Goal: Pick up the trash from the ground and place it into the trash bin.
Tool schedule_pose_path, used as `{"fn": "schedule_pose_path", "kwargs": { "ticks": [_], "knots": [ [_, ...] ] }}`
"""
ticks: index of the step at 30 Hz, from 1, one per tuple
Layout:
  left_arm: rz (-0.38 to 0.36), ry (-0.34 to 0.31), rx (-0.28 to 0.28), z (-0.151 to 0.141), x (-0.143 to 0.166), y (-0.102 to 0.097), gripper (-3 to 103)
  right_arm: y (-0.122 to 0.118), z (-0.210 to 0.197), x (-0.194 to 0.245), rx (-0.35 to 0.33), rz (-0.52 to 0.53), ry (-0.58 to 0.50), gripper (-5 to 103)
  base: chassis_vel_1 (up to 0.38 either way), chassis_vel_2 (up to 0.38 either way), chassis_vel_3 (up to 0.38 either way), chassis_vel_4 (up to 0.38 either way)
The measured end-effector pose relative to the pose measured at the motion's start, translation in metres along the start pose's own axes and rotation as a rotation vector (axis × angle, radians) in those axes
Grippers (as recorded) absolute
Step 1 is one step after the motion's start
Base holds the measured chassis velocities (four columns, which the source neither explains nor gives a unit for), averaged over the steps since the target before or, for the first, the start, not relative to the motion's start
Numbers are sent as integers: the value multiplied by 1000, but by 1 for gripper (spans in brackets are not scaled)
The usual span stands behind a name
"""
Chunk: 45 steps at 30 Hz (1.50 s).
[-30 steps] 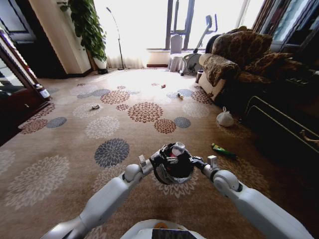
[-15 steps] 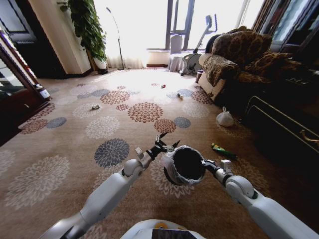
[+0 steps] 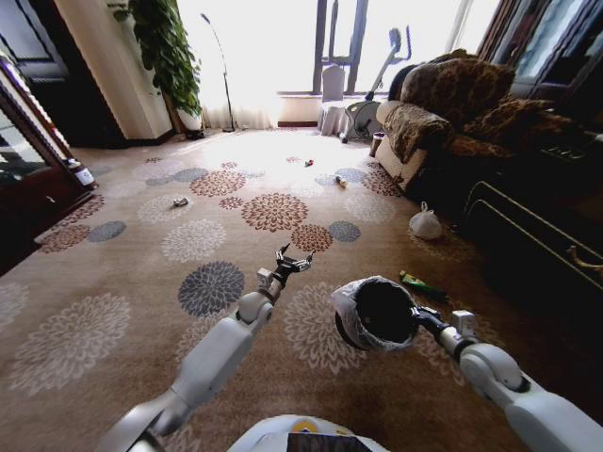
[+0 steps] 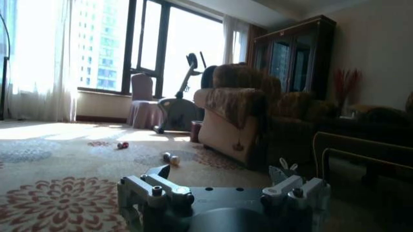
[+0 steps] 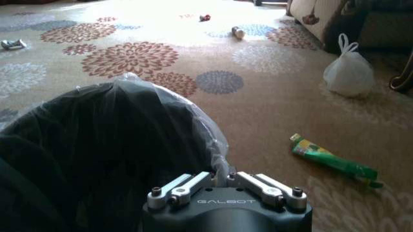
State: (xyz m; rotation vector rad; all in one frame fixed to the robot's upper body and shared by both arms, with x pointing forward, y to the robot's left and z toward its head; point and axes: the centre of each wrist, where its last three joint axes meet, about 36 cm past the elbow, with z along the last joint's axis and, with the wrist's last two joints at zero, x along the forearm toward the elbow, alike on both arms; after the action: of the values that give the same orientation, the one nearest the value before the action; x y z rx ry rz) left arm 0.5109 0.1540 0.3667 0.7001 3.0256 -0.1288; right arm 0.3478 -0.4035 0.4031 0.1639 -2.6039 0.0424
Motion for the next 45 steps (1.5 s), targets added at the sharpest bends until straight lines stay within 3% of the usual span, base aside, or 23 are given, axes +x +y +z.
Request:
{"fn": "schedule_pose_path", "kwargs": {
  "ticks": [12,26,28,29,33,37,38,40,45],
  "knots": [
    [20,41,-34,6,4,5,100,6,4,-1,-13,-12,-18,2,-170,-224,177,223],
    [40,108,-71,16,-1,5,100,16,13,-2,-12,-30,-12,2,-340,-315,337,324],
    [47,129,-105,20,-3,13,100,19,14,-3,-4,-31,-23,2,-358,-363,361,353],
    [61,152,-148,26,-4,23,100,23,13,-3,2,-31,-31,2,-290,-349,309,255],
    [78,171,-203,31,-5,37,100,28,14,-3,1,-36,-37,2,-252,-262,248,218],
    [124,268,-377,41,-10,79,100,30,14,-5,4,-43,-67,2,-72,-102,89,63],
    [124,268,-377,41,-10,79,100,30,14,-5,4,-43,-67,2,0,0,0,0],
    [145,332,-471,51,-15,96,100,30,13,-6,9,-42,-74,2,28,30,-22,-17],
    [217,373,-508,75,-26,101,100,28,4,-3,32,-35,-84,2,57,50,-26,-24]
  ]
}}
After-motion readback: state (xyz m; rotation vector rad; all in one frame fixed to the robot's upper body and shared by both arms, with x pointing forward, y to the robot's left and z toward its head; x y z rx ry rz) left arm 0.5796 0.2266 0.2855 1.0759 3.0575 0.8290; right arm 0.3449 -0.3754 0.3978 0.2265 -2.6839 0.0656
